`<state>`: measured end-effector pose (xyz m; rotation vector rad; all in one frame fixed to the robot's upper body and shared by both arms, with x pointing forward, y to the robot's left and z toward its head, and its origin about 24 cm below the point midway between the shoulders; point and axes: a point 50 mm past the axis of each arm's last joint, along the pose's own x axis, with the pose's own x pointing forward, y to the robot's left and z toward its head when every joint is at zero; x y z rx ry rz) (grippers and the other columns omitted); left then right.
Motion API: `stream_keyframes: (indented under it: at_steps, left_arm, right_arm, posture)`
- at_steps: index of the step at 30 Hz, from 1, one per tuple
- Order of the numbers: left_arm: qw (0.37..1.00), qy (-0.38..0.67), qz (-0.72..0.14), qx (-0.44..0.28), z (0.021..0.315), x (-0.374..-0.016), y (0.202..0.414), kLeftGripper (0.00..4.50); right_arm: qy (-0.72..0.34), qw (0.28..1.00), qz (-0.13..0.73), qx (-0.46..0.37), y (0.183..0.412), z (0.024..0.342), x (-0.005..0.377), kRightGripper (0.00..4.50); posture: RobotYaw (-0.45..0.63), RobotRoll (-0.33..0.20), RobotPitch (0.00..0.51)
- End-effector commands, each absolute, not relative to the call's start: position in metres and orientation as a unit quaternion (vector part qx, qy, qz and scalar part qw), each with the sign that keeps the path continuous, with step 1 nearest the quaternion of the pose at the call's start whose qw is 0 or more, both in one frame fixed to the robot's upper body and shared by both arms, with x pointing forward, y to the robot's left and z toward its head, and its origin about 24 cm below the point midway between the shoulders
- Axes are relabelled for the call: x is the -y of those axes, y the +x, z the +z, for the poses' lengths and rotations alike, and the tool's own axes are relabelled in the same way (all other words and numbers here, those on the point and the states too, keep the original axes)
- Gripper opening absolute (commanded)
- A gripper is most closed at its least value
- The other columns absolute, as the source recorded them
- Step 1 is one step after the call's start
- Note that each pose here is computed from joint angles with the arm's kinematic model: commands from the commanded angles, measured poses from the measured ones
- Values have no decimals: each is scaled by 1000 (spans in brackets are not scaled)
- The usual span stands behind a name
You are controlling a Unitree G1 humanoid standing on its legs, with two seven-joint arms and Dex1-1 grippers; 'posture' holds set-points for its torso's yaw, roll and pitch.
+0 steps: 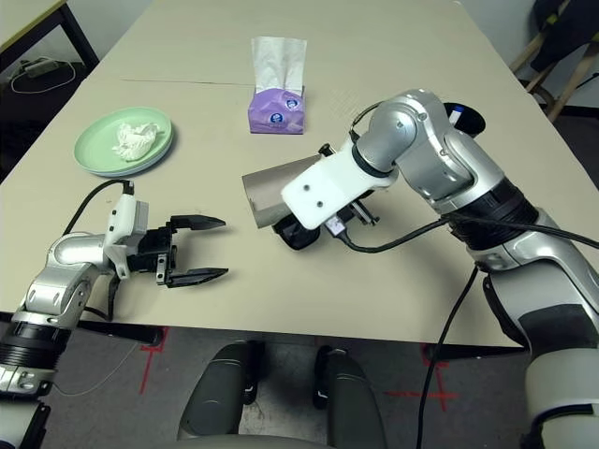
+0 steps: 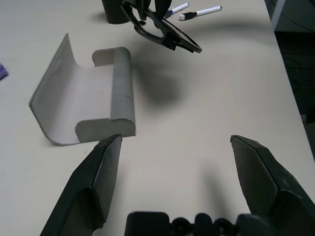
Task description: Organize and tidy the items on the table.
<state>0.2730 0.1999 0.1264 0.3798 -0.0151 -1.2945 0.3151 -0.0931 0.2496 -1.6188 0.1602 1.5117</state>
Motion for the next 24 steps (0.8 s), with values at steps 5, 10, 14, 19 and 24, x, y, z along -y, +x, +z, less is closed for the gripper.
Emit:
stream_keyframes:
  at_steps: [5, 10, 14, 19, 24]
  left_arm:
    - [803, 176, -570, 8, 126, -201, 275, 4500]
    - [807, 172, -564, 9, 127, -200, 269, 4500]
    - [812, 168, -559, 8, 129, -199, 263, 4500]
    - [815, 168, -554, -1, 128, -201, 257, 4500]
    - [816, 166, -554, -3, 128, -200, 255, 4500]
  right_arm:
    - [-671, 475, 567, -53, 344, 248, 81, 455]
    - [-675, 473, 563, -55, 354, 239, 75, 455]
    - [-678, 473, 560, -54, 360, 232, 69, 455]
    - [-675, 478, 560, -52, 364, 229, 63, 455]
    - [-673, 481, 560, -52, 366, 228, 61, 455]
  posture:
    - [228, 0, 144]
    - [269, 0, 160]
    - [289, 0, 169]
    - [295, 0, 174]
    - [293, 0, 175]
